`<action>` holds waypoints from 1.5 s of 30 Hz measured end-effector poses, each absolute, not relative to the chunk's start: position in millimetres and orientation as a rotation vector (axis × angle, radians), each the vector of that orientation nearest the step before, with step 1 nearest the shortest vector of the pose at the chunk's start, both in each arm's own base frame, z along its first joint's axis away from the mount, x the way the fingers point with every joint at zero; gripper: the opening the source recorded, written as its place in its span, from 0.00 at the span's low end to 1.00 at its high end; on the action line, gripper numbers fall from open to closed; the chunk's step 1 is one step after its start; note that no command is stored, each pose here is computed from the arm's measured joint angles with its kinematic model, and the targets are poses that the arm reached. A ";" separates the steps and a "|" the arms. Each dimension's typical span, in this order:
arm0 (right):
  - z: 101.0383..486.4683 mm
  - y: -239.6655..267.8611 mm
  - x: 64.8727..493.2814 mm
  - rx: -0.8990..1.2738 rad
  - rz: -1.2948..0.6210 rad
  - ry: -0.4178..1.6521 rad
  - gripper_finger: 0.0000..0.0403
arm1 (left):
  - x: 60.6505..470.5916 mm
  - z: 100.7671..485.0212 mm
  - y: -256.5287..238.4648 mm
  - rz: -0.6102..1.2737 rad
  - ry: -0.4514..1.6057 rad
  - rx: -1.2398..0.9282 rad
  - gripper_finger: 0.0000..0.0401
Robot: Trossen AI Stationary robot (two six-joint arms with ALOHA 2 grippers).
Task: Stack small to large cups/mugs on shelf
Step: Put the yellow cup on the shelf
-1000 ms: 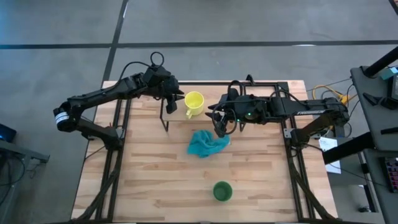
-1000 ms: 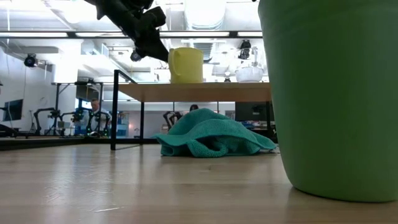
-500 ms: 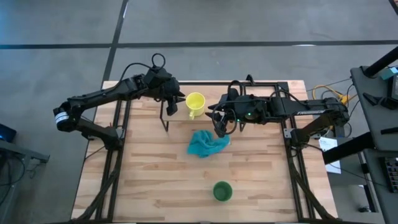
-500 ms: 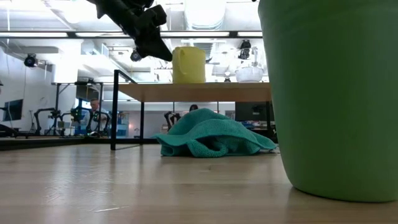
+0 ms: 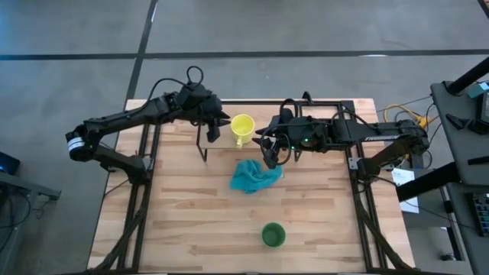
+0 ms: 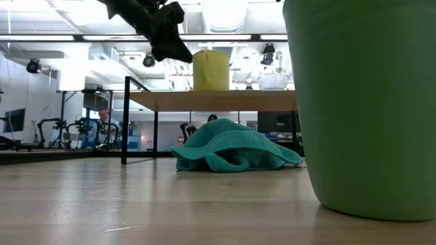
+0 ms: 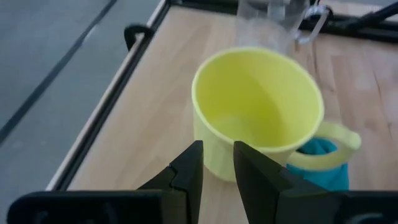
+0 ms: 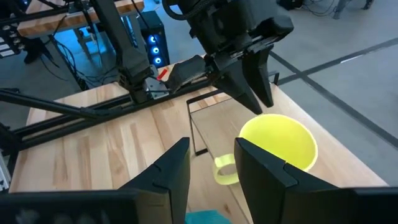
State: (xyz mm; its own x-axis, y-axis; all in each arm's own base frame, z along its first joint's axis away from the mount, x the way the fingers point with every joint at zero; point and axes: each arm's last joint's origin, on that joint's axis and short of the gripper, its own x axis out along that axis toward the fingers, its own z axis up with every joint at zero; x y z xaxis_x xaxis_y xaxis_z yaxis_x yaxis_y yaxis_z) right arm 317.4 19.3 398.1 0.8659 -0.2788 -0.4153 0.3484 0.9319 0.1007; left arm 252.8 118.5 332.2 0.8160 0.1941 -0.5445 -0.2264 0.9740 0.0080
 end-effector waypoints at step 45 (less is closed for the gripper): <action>398.1 19.3 317.4 0.164 -0.328 0.409 0.29 | 266.0 318.7 104.8 0.147 0.640 -0.086 0.19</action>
